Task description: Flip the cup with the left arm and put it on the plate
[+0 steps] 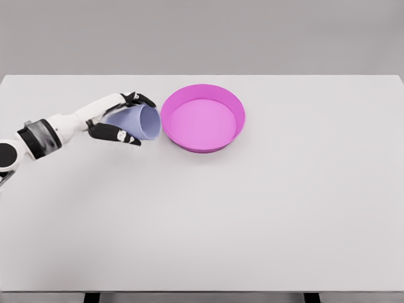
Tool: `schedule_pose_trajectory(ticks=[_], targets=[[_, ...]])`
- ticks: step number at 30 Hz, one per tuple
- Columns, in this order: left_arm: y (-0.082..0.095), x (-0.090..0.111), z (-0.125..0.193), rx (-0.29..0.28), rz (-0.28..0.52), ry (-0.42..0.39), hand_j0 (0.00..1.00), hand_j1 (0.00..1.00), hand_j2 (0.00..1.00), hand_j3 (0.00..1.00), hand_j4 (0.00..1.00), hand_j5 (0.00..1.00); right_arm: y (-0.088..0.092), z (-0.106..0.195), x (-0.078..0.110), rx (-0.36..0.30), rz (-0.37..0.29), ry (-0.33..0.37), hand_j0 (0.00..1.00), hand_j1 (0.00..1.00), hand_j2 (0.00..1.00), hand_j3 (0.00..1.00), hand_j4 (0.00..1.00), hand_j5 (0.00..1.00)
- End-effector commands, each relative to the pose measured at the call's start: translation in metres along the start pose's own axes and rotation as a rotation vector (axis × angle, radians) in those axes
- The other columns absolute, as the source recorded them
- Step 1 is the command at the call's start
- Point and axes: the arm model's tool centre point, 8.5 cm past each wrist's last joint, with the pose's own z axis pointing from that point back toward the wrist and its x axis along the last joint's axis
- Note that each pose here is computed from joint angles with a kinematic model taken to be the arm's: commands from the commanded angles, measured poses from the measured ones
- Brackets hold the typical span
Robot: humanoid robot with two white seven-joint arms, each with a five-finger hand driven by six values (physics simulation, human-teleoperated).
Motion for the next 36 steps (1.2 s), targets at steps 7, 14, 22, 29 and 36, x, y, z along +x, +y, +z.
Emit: schedule_pose_trajectory(ticks=[7, 14, 22, 29, 36], targets=[[-0.010, 0.026, -0.064, 0.093, 0.290, -0.204, 0.55, 0.55, 0.55, 0.55, 0.55, 0.55, 0.000, 0.000, 0.000, 0.000, 0.001, 0.000, 1.00, 1.00, 1.00, 1.00, 1.00, 1.00], [-0.035, 0.042, -0.103, 0.196, 0.486, -0.415, 0.53, 0.53, 0.53, 0.53, 0.53, 0.53, 0.000, 0.000, 0.000, 0.000, -0.001, 0.000, 1.00, 1.00, 1.00, 1.00, 1.00, 1.00], [-0.071, 0.012, -0.115, 0.398, 0.731, -0.422, 0.52, 0.52, 0.52, 0.52, 0.52, 0.52, 0.000, 0.000, 0.000, 0.000, 0.001, 0.000, 1.00, 1.00, 1.00, 1.00, 1.00, 1.00], [-0.097, 0.027, -0.131, 0.429, 0.870, -0.521, 0.45, 0.45, 0.45, 0.45, 0.45, 0.45, 0.000, 0.000, 0.000, 0.000, -0.001, 0.000, 1.00, 1.00, 1.00, 1.00, 1.00, 1.00], [-0.126, -0.008, -0.145, 0.462, 0.908, -0.375, 0.46, 0.46, 0.46, 0.46, 0.46, 0.46, 0.000, 0.000, 0.001, -0.001, 0.000, -0.001, 1.00, 1.00, 1.00, 1.00, 1.00, 1.00]])
